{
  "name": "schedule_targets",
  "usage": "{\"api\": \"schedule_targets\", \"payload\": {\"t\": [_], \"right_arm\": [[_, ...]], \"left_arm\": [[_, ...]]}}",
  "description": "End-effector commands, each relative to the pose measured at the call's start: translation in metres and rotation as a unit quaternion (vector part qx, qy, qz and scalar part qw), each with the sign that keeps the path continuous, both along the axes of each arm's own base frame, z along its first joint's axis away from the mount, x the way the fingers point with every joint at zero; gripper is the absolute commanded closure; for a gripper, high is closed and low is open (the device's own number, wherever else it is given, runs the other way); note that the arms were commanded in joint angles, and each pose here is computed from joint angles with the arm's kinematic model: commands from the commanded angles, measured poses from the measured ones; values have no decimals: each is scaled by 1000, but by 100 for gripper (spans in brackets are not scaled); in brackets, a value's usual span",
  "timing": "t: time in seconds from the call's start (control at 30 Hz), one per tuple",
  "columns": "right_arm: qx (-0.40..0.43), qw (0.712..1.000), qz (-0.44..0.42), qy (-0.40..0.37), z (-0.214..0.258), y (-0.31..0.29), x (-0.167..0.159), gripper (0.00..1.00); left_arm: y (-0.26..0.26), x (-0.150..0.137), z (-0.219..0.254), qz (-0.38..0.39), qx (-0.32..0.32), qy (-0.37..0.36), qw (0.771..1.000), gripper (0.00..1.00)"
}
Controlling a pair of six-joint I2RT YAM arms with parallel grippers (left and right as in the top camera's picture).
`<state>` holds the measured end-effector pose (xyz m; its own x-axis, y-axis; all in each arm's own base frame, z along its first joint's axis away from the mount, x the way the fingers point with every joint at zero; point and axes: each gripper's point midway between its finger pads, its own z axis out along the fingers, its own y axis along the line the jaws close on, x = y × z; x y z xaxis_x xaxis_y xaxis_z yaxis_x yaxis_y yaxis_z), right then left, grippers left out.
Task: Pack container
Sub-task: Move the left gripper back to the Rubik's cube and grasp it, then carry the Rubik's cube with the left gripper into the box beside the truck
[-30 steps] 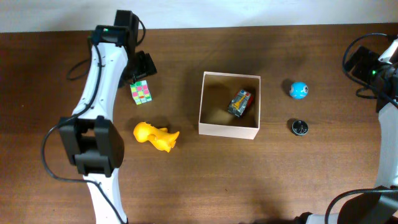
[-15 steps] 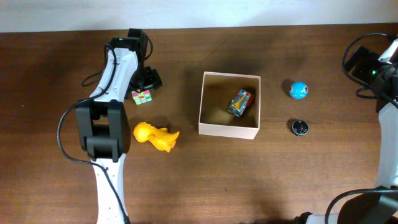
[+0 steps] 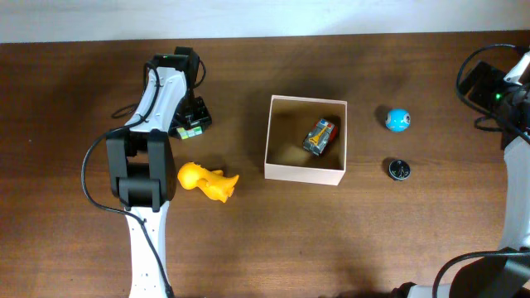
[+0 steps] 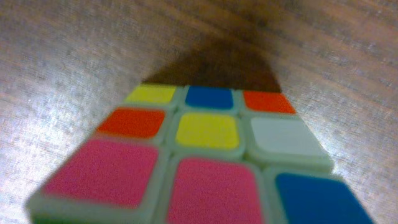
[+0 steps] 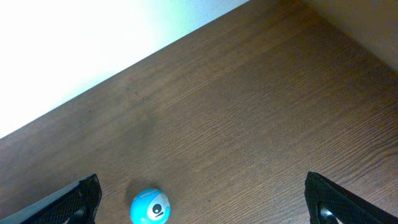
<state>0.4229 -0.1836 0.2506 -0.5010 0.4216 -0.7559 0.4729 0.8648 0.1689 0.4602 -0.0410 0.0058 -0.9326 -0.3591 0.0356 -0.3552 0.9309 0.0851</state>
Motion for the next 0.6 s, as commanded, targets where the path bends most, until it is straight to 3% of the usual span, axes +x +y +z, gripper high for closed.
{"api": "schedule_targets", "payload": {"t": [0.0,0.27,0.57], "right_arm": [[-7,1000,3,-9,9,-2,3,1],[-7,1000,3,-9,9,-2,3,1],[-7,1000,3,-9,9,-2,3,1]], "left_arm": [[2,8,10,-4,3,-10,1000,38],[-10,24,70,-5,-26,-51,998,42],[-83,29,155,-59,-110,-134,983,46]]}}
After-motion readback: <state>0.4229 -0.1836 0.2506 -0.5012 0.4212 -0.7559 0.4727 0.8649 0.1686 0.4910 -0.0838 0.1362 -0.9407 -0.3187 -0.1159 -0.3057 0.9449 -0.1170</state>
